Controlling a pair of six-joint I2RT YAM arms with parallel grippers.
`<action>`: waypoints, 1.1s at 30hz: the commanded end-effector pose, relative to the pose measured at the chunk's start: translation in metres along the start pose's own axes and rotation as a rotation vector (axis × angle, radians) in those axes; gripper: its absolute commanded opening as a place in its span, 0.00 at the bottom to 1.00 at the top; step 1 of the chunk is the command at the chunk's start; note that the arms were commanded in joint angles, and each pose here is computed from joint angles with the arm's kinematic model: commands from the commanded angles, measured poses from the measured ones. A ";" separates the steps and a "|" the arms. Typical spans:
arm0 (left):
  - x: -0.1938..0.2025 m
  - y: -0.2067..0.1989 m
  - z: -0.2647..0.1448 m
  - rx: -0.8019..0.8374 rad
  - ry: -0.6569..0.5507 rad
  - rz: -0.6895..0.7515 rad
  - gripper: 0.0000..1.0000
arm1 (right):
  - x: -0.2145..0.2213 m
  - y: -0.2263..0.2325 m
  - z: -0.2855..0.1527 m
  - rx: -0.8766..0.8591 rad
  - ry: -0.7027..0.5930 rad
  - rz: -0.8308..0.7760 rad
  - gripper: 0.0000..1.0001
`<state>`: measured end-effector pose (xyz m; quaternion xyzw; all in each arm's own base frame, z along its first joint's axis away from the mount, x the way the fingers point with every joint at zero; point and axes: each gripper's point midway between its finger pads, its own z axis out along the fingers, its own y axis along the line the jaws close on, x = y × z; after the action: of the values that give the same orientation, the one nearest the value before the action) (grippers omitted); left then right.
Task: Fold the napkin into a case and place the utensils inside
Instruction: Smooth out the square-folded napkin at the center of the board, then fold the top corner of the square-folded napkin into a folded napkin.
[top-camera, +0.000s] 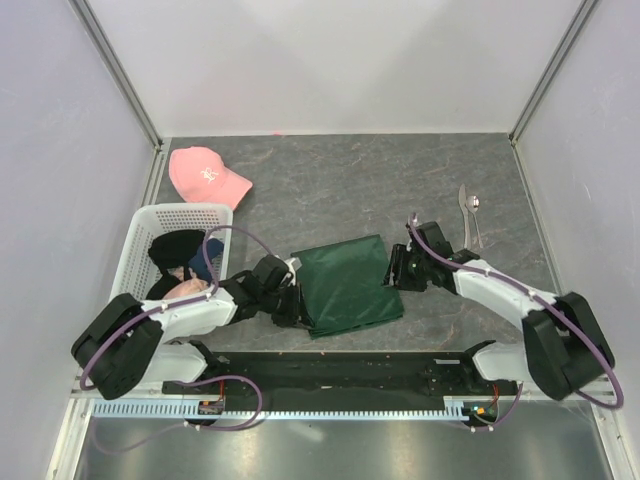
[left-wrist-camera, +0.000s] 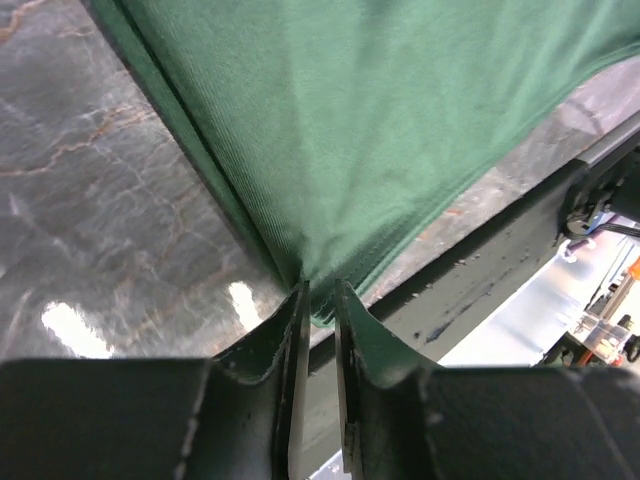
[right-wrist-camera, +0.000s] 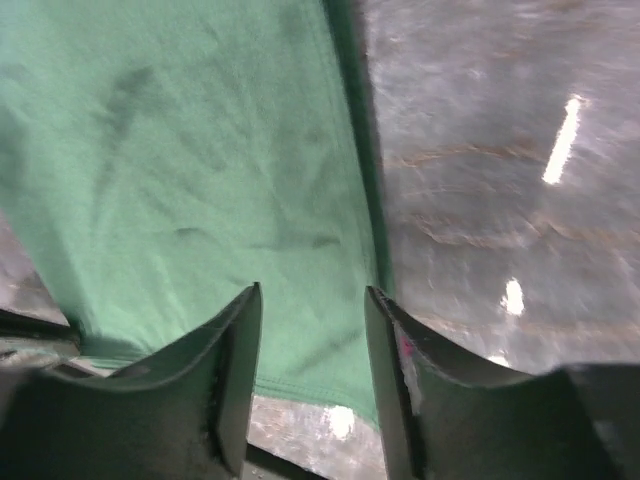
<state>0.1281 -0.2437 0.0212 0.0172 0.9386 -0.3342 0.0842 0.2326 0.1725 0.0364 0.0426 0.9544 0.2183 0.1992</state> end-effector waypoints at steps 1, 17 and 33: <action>-0.020 -0.032 -0.018 0.066 -0.066 0.067 0.24 | 0.003 -0.014 -0.026 0.091 -0.039 0.049 0.56; -0.020 -0.038 -0.016 0.094 -0.058 0.048 0.22 | 0.045 -0.030 -0.033 0.089 0.022 0.125 0.37; -0.012 -0.029 -0.012 0.083 -0.044 0.026 0.22 | 0.046 -0.021 -0.030 0.029 0.022 0.134 0.10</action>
<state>0.1410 -0.2561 0.0536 0.0263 0.9242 -0.3633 0.1152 0.1731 0.1436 0.0277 0.1076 0.9606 0.1996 0.1608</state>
